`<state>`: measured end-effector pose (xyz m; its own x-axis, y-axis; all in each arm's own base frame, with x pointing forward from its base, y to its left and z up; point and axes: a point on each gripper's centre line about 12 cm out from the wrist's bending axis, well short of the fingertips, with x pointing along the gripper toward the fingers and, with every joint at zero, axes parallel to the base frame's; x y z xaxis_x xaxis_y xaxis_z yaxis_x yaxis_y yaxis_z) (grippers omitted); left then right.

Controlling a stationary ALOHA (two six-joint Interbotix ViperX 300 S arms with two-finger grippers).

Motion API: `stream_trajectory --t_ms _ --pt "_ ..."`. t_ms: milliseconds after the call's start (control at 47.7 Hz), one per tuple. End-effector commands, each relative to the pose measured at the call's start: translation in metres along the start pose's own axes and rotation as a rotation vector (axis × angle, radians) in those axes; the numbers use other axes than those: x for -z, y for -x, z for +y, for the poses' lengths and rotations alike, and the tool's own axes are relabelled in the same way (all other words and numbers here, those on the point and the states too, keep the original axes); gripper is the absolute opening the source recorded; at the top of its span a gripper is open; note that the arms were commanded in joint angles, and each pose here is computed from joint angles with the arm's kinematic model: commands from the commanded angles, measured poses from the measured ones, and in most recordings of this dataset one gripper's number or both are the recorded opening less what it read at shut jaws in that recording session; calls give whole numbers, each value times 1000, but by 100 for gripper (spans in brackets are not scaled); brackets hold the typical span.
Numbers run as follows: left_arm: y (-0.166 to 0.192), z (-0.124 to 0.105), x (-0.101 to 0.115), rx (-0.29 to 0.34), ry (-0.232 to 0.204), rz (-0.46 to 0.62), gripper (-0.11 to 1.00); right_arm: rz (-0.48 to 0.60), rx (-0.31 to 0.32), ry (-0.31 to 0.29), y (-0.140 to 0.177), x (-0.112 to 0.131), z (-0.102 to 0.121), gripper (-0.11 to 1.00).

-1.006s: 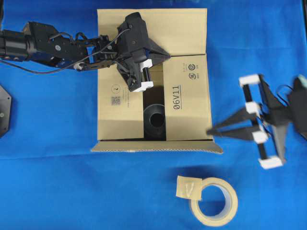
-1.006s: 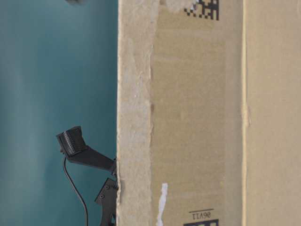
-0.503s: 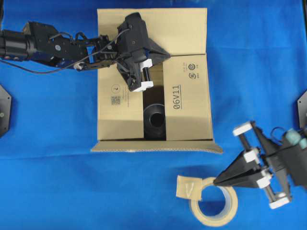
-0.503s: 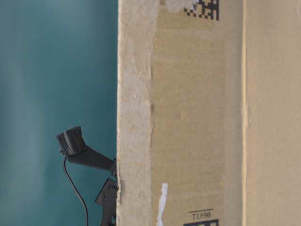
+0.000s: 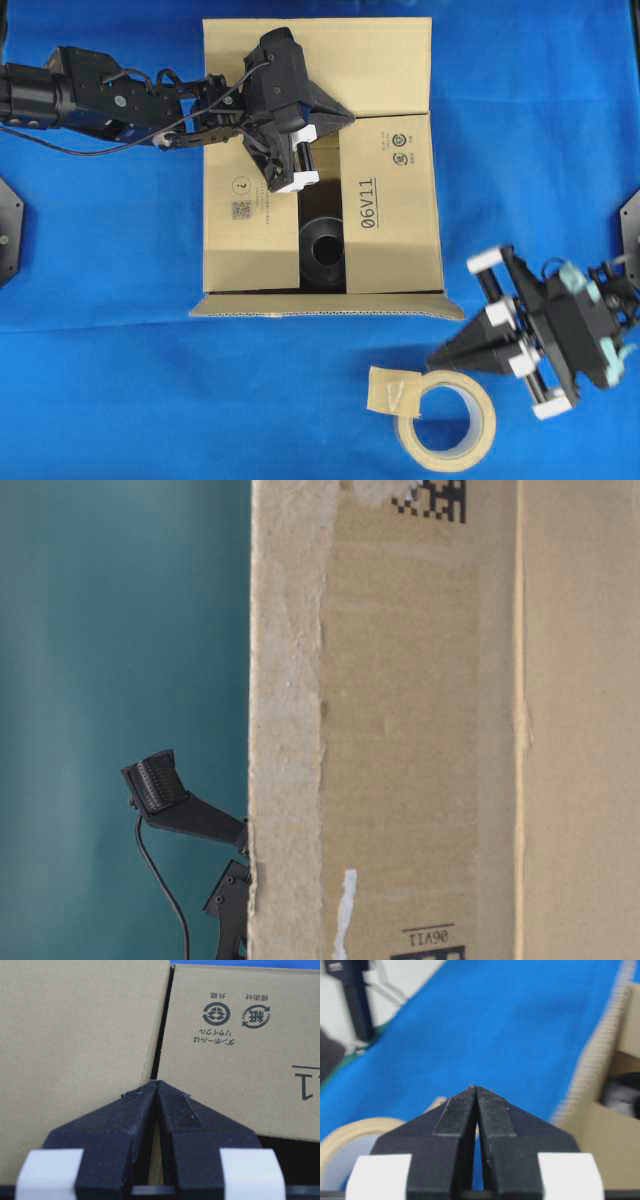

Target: Close the cardboard box.

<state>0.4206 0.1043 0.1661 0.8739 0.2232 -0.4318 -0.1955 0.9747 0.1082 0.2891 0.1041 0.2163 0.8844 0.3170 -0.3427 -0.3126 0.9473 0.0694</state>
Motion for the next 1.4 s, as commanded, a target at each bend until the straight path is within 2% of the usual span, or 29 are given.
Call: stream_trajectory --t_ms 0,230,524,712,922,1152,1383 --pt "4 -1 -10 2 -1 -31 0 -61 37 -8 6 -14 -13 0" --pt "5 -3 -10 5 -1 -31 0 -74 140 -51 15 -16 -45 0" --pt "5 -2 -13 4 1 -37 0 70 258 -124 8 12 -83 0" --pt "6 -2 -14 4 0 -41 0 149 287 -166 -4 32 -93 0" --pt "9 -2 -18 3 1 -47 0 179 292 -185 -9 41 -94 0" --pt "26 -1 -44 5 20 -101 0 173 292 -184 -9 40 -95 0" --pt "58 -3 -90 18 3 -139 0 175 292 -184 -9 40 -94 0"
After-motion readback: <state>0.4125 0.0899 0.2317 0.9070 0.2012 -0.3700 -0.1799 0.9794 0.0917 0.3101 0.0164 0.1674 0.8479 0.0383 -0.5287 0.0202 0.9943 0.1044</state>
